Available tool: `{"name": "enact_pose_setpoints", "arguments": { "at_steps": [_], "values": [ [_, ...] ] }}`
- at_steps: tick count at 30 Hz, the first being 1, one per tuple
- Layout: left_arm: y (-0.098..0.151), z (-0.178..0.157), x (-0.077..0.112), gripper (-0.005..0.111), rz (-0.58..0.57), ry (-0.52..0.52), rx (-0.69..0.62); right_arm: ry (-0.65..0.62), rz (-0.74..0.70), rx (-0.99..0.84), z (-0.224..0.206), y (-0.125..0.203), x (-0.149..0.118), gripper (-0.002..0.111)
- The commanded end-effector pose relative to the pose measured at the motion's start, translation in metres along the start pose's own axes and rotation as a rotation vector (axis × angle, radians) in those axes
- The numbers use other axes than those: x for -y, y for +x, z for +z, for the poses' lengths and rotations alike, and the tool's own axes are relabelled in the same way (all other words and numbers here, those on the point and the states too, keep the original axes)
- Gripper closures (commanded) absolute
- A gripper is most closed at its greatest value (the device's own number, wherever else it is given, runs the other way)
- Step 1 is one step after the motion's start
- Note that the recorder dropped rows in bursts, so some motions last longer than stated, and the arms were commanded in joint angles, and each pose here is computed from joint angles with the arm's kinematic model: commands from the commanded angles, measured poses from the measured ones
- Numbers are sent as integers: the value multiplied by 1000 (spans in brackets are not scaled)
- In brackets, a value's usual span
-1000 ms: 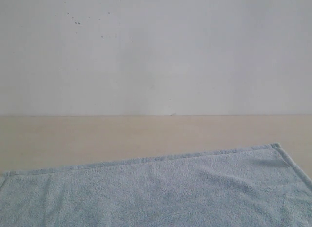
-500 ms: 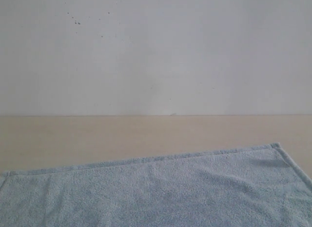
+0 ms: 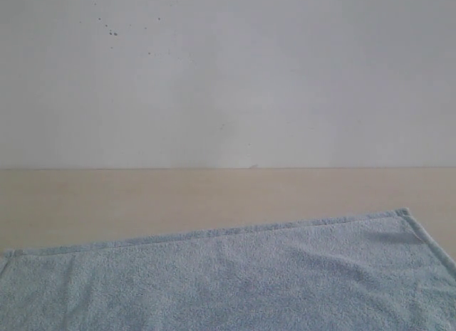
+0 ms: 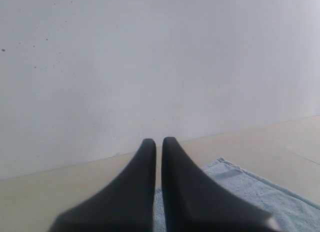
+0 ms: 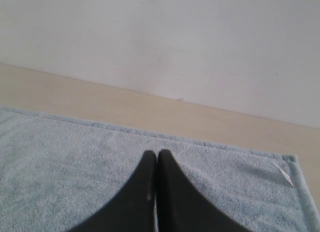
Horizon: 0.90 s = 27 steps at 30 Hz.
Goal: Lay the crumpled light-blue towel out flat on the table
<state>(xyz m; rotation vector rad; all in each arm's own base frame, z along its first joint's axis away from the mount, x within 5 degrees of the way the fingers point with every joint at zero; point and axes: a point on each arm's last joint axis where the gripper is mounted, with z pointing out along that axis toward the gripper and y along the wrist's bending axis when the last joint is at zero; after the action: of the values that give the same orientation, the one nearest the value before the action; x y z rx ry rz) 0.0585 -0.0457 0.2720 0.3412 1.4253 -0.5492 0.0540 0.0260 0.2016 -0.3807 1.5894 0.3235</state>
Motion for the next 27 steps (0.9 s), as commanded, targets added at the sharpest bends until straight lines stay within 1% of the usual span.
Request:
{"name": "enact_pose_setpoints", "arguments": {
  "at_steps": [1,4,8,10,11,12,14,17,20,25,27],
  "values": [
    [1,-1,0,103,-5,3,4,1,-10,2,0,0,0,108],
    [4,-3,1,103,-3,2,7,1,-10,2,0,0,0,108],
    [20,-18,4,103,23,9,62,1,-10,4,0,-1,0,108],
    [28,-23,-1,103,28,-56,78,2,-10,17,0,-2,0,108],
    [36,-24,-5,103,18,-94,65,2,-10,15,0,-2,0,108],
    [43,-23,-9,103,9,-117,42,2,-10,15,0,-2,0,108],
    [51,-23,-11,103,2,-138,20,2,-10,15,0,-2,0,108],
    [52,-24,-16,103,25,-186,10,2,-10,15,0,-2,0,108],
    [52,-24,-16,103,28,-189,10,2,-10,15,0,-2,0,108],
    [51,-23,-12,103,46,-156,18,2,-10,15,0,-2,0,108],
    [48,-23,-11,103,61,-138,51,2,-10,15,0,-2,0,108]
  ]
}}
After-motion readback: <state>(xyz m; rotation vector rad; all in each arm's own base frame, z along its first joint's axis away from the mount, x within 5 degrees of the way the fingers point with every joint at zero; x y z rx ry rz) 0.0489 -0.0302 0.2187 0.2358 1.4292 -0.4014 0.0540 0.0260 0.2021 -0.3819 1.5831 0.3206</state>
